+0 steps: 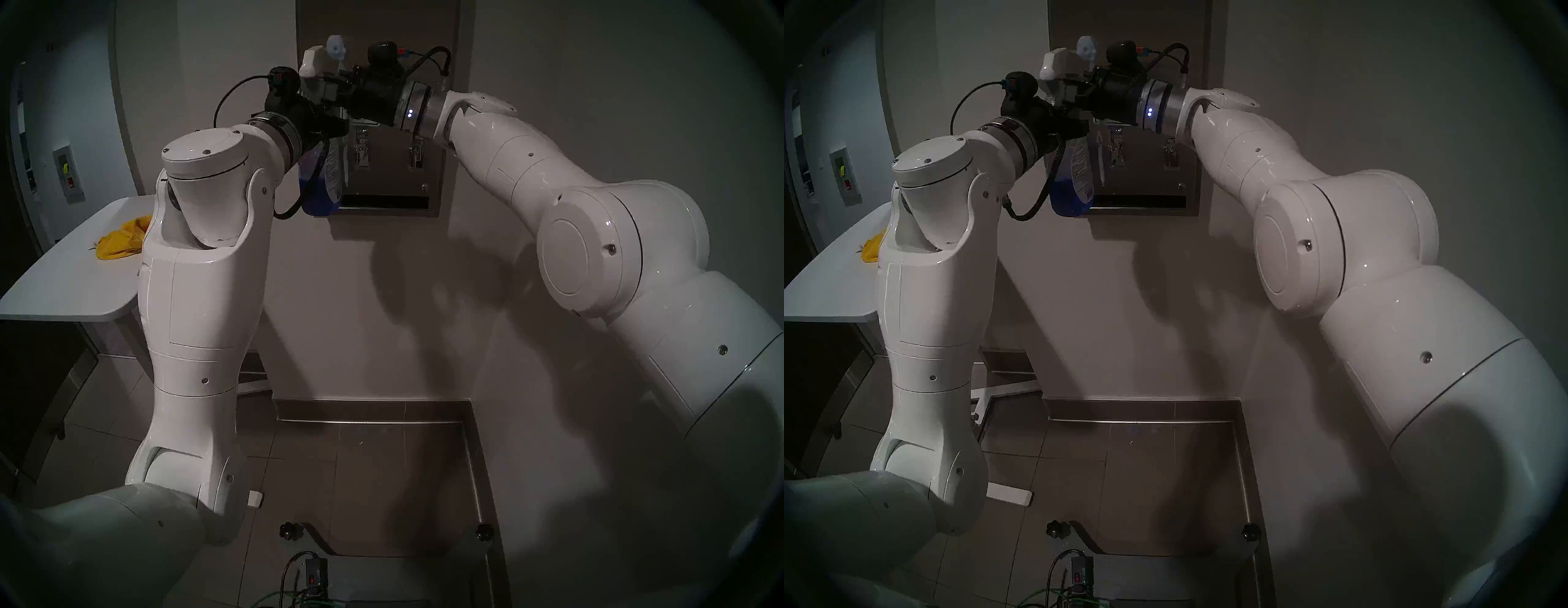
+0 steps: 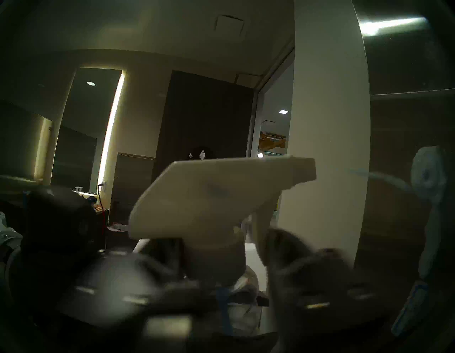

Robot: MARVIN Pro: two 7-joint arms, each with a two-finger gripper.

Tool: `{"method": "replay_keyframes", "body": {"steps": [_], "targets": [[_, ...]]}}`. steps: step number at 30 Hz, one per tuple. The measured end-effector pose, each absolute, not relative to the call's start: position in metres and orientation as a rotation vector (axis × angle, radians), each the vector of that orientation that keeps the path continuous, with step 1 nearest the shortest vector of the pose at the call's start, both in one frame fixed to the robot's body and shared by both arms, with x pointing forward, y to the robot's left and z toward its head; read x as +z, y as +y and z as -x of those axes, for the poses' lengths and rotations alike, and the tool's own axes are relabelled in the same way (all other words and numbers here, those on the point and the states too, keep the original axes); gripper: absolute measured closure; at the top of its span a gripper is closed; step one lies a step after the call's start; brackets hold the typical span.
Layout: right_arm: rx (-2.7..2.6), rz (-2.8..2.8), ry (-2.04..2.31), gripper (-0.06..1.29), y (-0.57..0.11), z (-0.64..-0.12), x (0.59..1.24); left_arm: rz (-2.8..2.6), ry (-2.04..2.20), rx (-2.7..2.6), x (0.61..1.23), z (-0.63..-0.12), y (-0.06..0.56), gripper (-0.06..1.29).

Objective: Pick up the cleaner bottle and spray the cleaner onto the surface

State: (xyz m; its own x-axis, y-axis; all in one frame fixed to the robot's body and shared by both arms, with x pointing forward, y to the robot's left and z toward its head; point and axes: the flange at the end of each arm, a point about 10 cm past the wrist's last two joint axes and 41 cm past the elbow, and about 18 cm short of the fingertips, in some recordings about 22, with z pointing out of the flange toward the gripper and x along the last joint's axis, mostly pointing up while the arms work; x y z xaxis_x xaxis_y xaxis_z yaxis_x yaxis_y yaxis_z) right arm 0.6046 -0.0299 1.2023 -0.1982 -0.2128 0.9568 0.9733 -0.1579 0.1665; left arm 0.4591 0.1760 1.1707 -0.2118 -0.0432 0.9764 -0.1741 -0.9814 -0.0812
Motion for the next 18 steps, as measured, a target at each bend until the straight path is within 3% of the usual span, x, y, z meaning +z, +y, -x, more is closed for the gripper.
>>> {"method": "replay_keyframes", "body": {"steps": [2,4,6,7,8,9,18], "targets": [[-1.545,1.037,-1.1,0.81,-0.03,-0.604,1.202,-1.916,-0.266,2.366,1.171,-0.459,0.176,0.85],[-1.544,1.036,-1.1,0.85,-0.031,-0.604,1.202,-1.916,-0.266,2.365,1.171,-0.459,0.176,0.85],[-1.543,1.035,-1.101,0.74,-0.032,-0.604,1.201,-1.916,-0.266,2.364,1.171,-0.459,0.176,0.85],[-1.542,1.036,-1.101,0.37,-0.033,-0.605,1.201,-1.916,-0.266,2.364,1.171,-0.459,0.176,0.85],[-1.541,1.036,-1.101,0.12,-0.034,-0.605,1.2,-1.916,-0.267,2.363,1.17,-0.459,0.175,0.85],[-1.539,1.037,-1.102,-0.01,-0.036,-0.605,1.2,-1.917,-0.267,2.362,1.17,-0.46,0.175,0.85],[-1.539,1.051,-1.105,-0.01,-0.057,-0.608,1.195,-1.916,-0.266,2.362,1.17,-0.46,0.175,0.85]]}}
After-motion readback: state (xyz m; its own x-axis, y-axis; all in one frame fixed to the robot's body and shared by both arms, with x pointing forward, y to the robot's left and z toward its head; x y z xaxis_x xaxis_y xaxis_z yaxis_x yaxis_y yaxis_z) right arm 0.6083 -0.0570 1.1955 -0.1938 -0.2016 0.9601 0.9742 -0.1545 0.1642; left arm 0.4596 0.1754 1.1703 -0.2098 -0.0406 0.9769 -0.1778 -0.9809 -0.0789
